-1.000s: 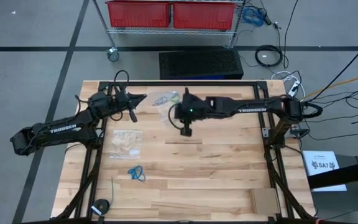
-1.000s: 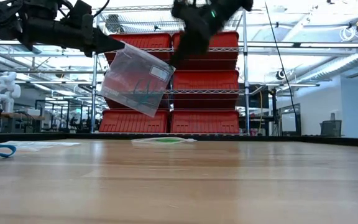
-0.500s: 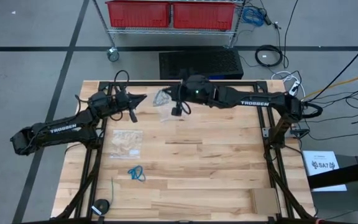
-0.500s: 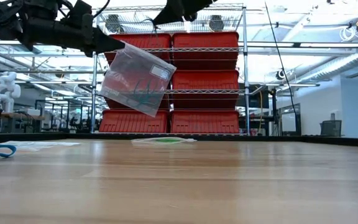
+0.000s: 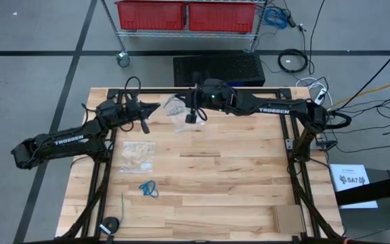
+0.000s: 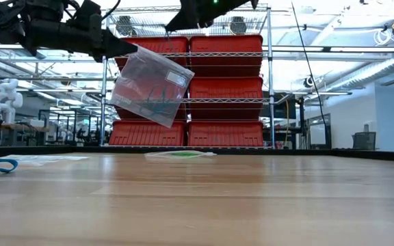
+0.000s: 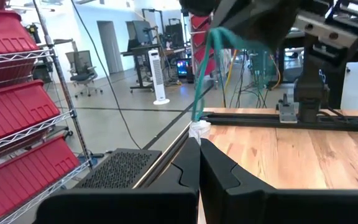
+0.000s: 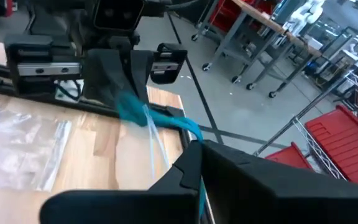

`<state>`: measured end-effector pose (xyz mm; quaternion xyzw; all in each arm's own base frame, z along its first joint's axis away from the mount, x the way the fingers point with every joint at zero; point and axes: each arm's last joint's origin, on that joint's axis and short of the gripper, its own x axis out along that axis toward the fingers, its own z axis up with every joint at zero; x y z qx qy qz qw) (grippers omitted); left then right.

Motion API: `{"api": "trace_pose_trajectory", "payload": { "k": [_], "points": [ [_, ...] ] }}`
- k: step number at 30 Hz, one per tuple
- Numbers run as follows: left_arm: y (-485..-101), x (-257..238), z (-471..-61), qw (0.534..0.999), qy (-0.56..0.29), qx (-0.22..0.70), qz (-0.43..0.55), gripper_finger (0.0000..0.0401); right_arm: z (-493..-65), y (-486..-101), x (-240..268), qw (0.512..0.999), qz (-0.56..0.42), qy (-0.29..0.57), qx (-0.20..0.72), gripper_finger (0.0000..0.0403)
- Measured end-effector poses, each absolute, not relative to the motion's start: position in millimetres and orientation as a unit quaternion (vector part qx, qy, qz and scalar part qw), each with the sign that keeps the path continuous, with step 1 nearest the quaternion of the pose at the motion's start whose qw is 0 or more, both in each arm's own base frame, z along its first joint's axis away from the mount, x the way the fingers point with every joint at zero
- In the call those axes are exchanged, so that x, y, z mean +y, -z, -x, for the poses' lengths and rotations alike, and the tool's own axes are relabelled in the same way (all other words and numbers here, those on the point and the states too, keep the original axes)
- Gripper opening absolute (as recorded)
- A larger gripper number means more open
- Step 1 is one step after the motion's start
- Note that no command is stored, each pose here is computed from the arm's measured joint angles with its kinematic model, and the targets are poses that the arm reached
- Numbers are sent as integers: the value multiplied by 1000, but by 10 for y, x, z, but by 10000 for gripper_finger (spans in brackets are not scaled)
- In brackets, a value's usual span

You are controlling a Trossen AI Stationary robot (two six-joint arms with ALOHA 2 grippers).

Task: Sort rubber bands
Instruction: Put the top blue rubber band into the transparent zip bag

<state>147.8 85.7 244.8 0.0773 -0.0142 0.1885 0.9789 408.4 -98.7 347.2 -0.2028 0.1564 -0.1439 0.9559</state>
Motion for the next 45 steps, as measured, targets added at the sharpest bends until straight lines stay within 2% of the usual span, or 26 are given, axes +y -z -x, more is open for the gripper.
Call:
{"api": "trace_pose_trajectory", "payload": {
  "k": [21, 29, 35, 38, 45],
  "points": [
    [-2445, 858, -1478, 979, -188, -13, -77, 0, -4245, -3018, -1165, 955, 140, 138, 223, 0],
    [-2446, 854, -1480, 980, -182, -14, -77, 0, -4219, -2921, -1306, 965, 56, 108, 233, 0],
    [-2461, 843, -1487, 984, -159, -25, -72, 0, -4179, -2890, -1377, 963, -21, 119, 241, 3],
    [-2458, 840, -1496, 986, -148, -26, -71, 0, -4168, -2866, -1370, 959, -31, 120, 253, 19],
    [-2434, 847, -1532, 989, -131, -23, -69, 0, -4168, -2920, -1349, 956, -74, 114, 261, 92]
  ]
}}
